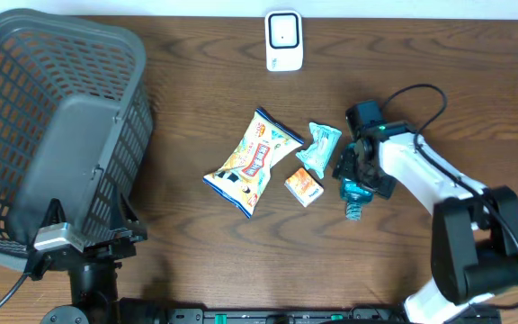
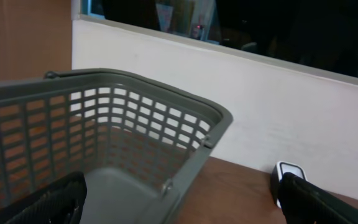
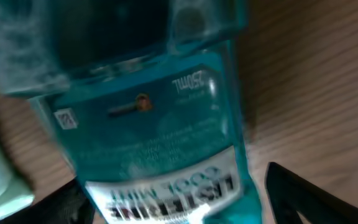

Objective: Scan the item barcode

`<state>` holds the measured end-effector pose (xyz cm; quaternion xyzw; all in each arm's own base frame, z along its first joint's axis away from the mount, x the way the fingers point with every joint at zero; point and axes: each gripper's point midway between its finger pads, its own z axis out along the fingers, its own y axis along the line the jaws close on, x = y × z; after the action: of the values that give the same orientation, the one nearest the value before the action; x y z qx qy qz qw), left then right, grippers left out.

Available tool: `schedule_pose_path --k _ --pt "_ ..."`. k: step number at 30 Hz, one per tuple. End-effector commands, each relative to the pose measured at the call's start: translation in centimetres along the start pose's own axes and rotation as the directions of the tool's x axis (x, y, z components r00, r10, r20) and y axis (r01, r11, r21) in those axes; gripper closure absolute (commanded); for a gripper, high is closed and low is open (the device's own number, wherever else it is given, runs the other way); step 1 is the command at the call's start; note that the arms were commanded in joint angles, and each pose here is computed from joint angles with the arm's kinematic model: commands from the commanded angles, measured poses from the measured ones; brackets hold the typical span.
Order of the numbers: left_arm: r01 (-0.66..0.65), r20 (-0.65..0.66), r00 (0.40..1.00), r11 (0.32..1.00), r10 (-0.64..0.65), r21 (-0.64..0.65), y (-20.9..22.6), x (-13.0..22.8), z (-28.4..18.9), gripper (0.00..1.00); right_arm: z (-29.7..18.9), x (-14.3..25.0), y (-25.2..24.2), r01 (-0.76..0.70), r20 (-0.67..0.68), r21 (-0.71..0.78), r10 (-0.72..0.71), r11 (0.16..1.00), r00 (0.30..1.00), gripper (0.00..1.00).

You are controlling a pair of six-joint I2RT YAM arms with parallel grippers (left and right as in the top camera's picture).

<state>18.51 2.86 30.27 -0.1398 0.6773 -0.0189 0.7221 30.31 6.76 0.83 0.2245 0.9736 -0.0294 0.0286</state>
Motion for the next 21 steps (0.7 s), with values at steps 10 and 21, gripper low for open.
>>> schedule_pose_path --k 10,21 --pt "-0.159 0.036 0.986 0.984 0.162 -0.083 1.1 -0.3 1.0 0.02 1.4 0.0 -0.4 0.003 -0.014 0.049 -0.003 0.999 1.0 0.07" --pt "-0.275 0.352 0.895 0.96 0.275 -0.052 -1.5 -9.9 -2.0 0.02 1.4 0.0 -0.4 0.03 -0.017 0.045 -0.029 0.999 0.999 0.03"
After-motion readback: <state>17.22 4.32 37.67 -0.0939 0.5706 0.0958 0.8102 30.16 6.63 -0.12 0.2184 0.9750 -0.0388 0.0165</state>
